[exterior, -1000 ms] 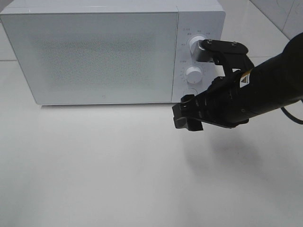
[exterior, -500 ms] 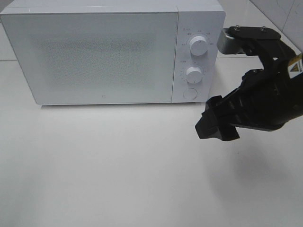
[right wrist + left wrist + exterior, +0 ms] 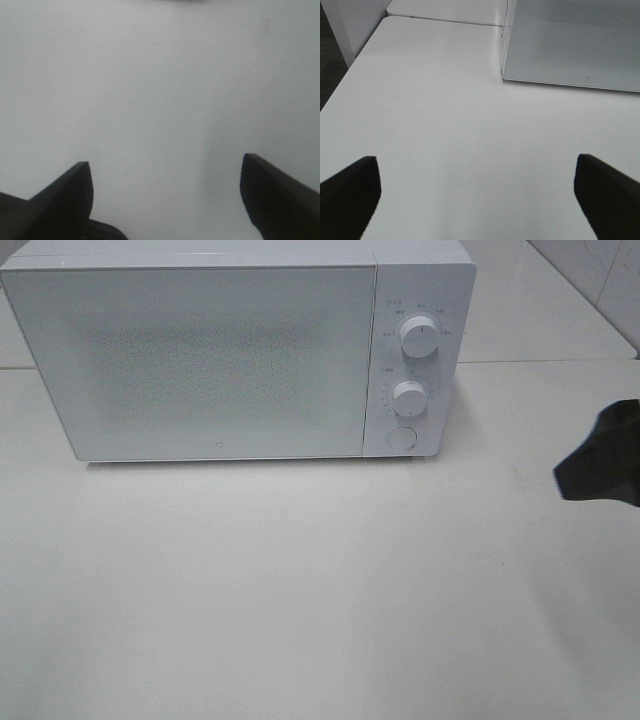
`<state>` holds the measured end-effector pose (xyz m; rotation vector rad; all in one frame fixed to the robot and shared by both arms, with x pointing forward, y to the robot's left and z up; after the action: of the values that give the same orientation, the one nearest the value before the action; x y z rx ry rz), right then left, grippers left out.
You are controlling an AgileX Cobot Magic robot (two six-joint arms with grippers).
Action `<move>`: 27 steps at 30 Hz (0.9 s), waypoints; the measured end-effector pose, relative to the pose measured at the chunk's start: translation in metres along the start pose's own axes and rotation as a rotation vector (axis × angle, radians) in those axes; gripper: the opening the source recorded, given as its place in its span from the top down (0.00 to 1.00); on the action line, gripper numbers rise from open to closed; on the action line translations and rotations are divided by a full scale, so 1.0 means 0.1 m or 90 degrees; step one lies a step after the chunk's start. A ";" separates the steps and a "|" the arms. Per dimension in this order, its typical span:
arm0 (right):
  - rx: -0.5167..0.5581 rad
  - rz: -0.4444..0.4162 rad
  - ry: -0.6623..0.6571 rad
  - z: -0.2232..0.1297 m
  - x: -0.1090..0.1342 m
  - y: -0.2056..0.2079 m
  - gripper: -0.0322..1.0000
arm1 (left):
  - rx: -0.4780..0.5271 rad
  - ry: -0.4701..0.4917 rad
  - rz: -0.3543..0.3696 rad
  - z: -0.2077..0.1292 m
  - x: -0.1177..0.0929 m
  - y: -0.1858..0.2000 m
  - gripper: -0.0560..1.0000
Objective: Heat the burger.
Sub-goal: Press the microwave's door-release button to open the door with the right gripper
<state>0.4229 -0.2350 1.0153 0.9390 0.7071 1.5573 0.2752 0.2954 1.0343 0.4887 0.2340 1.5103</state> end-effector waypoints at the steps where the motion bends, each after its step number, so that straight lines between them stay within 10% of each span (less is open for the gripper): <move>1: -0.009 -0.011 -0.010 -0.02 -0.07 0.04 0.24 | 0.000 0.000 0.000 0.00 0.00 0.00 0.03; 10: -0.119 -0.083 -0.098 -0.38 -0.51 0.44 0.24 | 0.000 0.000 0.000 0.00 0.00 0.00 0.03; 27: -0.305 -0.085 -0.098 -1.04 -0.55 0.85 0.24 | 0.000 0.000 0.000 0.00 0.00 0.00 0.03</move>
<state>0.2929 -0.3001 1.0244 0.6289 0.2607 1.4290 0.2752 0.2954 1.0343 0.4887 0.2340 1.5103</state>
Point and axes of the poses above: a point on each arm's last joint axis where the gripper is mounted, y pointing back along that axis away from the gripper, x along the wrist's bending axis when the last joint is at zero, z = x × y, the point moved 5 cm from there along -y, pointing out along that axis toward the gripper, and after that the axes turned 13 degrees about -y, right-handed, at the moved point
